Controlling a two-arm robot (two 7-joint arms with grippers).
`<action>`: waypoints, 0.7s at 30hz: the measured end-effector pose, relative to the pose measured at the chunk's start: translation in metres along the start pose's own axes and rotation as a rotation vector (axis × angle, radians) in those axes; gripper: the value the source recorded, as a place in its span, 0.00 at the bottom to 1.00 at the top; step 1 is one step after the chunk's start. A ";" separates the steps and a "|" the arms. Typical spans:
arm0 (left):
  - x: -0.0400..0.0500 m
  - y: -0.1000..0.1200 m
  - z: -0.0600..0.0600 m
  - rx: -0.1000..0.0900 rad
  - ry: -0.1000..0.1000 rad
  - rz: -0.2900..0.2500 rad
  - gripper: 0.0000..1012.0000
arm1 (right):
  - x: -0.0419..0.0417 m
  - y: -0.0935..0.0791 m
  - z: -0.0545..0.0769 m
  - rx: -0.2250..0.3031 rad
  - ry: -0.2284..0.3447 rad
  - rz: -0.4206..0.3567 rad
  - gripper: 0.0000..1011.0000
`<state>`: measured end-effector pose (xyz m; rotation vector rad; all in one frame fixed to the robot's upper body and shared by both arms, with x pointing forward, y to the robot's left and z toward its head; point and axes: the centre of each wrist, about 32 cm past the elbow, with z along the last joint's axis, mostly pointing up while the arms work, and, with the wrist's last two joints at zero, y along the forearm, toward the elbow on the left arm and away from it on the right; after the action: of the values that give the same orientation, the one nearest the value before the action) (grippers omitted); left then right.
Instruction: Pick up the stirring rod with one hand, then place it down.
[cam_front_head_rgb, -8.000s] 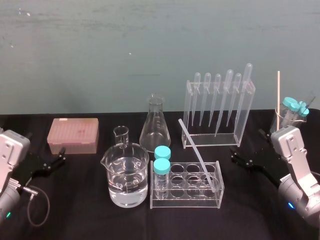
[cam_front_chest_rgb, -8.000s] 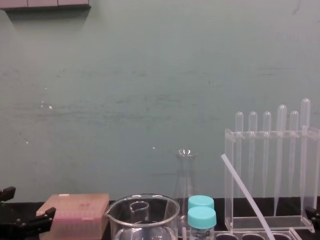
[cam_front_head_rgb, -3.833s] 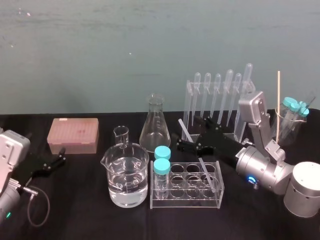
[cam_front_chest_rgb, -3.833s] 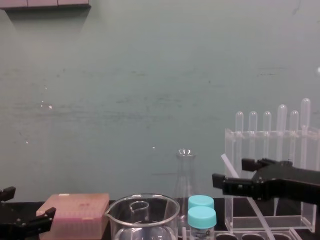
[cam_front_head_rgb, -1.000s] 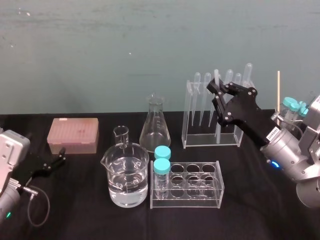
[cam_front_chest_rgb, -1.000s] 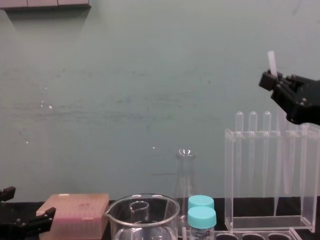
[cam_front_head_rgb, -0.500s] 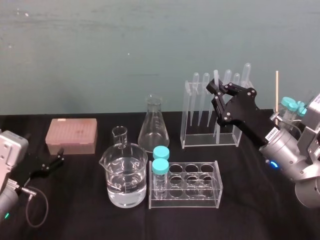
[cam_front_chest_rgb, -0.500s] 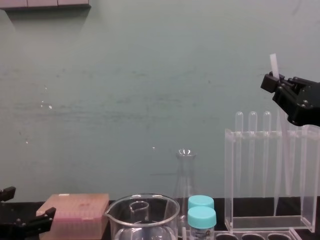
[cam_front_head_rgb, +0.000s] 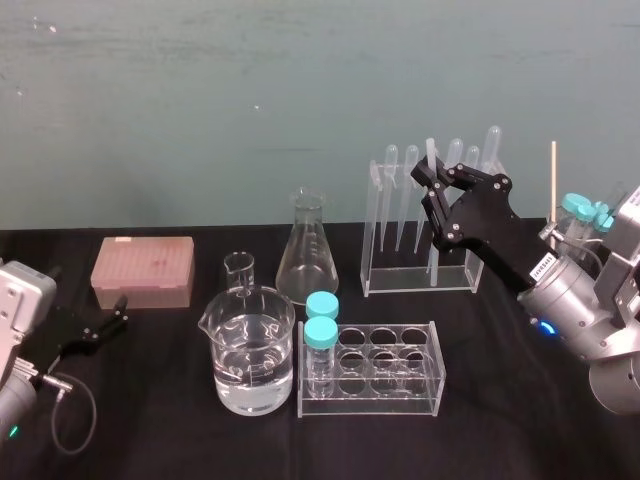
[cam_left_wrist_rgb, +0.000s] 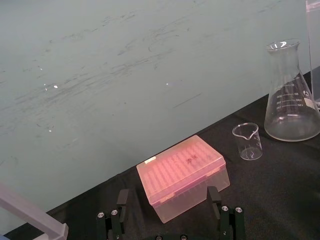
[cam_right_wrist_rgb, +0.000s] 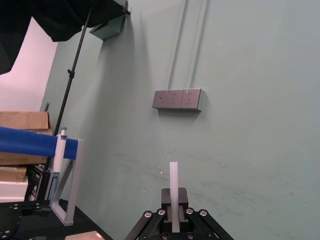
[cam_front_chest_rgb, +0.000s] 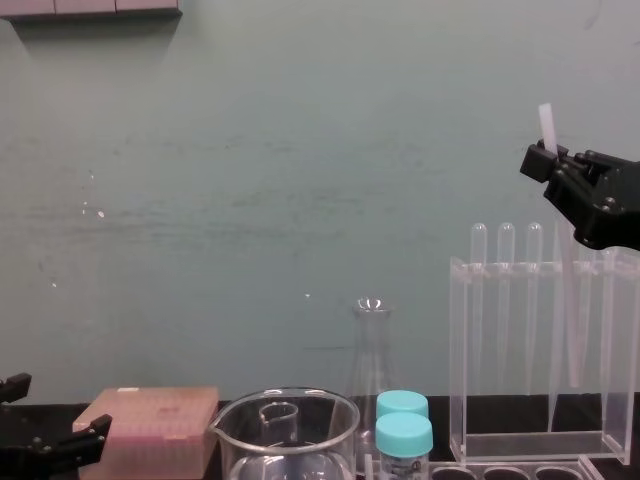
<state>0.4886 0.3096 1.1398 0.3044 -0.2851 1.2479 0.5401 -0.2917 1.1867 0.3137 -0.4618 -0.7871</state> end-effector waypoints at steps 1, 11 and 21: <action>0.0000 0.000 0.000 0.000 0.000 0.000 0.99 | 0.0000 0.000 0.000 0.000 0.000 0.000 0.07; 0.0000 0.000 0.000 0.000 0.000 0.000 0.99 | 0.0001 0.000 0.000 0.002 0.000 0.001 0.07; 0.0000 0.000 0.000 0.000 0.000 0.000 0.99 | 0.0001 0.000 0.000 0.003 0.000 0.001 0.07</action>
<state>0.4886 0.3097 1.1398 0.3045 -0.2851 1.2480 0.5402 -0.2917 1.1869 0.3157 -0.4631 -0.7851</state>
